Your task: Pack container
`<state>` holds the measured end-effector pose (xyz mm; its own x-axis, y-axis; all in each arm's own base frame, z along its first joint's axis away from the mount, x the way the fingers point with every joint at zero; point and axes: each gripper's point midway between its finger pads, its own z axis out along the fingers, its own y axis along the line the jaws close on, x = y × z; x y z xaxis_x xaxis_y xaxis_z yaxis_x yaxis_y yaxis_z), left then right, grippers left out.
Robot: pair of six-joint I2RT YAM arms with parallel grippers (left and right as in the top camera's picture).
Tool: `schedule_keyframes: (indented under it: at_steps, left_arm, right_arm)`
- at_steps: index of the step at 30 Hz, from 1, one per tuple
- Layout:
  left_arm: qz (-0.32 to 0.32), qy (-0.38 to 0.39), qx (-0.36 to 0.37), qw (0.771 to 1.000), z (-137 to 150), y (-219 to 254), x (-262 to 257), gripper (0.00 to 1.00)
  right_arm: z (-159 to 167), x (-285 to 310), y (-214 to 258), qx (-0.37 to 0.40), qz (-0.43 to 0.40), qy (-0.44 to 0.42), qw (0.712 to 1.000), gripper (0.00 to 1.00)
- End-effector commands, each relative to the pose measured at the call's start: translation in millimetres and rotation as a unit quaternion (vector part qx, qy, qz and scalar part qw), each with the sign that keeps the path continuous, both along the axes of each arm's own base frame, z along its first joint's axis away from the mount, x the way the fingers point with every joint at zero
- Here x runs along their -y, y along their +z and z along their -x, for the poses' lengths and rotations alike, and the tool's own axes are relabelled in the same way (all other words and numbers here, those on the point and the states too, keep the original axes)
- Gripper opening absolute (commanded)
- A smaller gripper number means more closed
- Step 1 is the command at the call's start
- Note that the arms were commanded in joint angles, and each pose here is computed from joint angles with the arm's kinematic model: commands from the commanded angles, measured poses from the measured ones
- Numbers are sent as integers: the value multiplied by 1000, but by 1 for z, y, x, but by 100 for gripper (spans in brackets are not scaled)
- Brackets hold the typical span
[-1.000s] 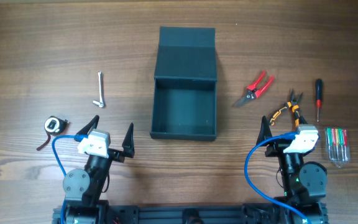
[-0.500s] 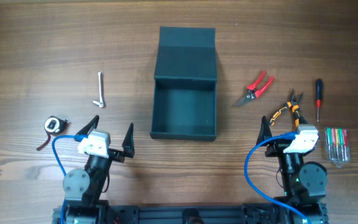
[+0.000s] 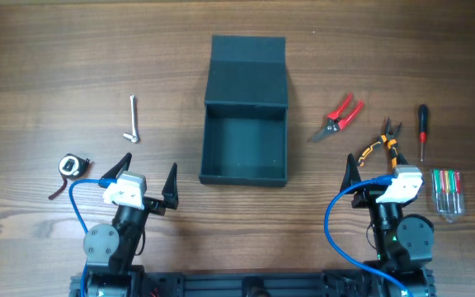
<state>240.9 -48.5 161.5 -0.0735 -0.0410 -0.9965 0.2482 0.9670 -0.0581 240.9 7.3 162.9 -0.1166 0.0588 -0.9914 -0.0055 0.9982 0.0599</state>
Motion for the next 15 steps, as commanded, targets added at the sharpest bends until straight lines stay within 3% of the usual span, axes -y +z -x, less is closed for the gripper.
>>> schedule_keyframes:
  at_steps: [1,15]
  left_arm:
    - [4,-6,0,1000,1,-1,2,100]
    - [3,-6,1,1000,1,-1,2,100]
  right_arm:
    - [0,1,5,9,-10,-2,1000,100]
    - [0,1,5,9,-10,-2,1000,100]
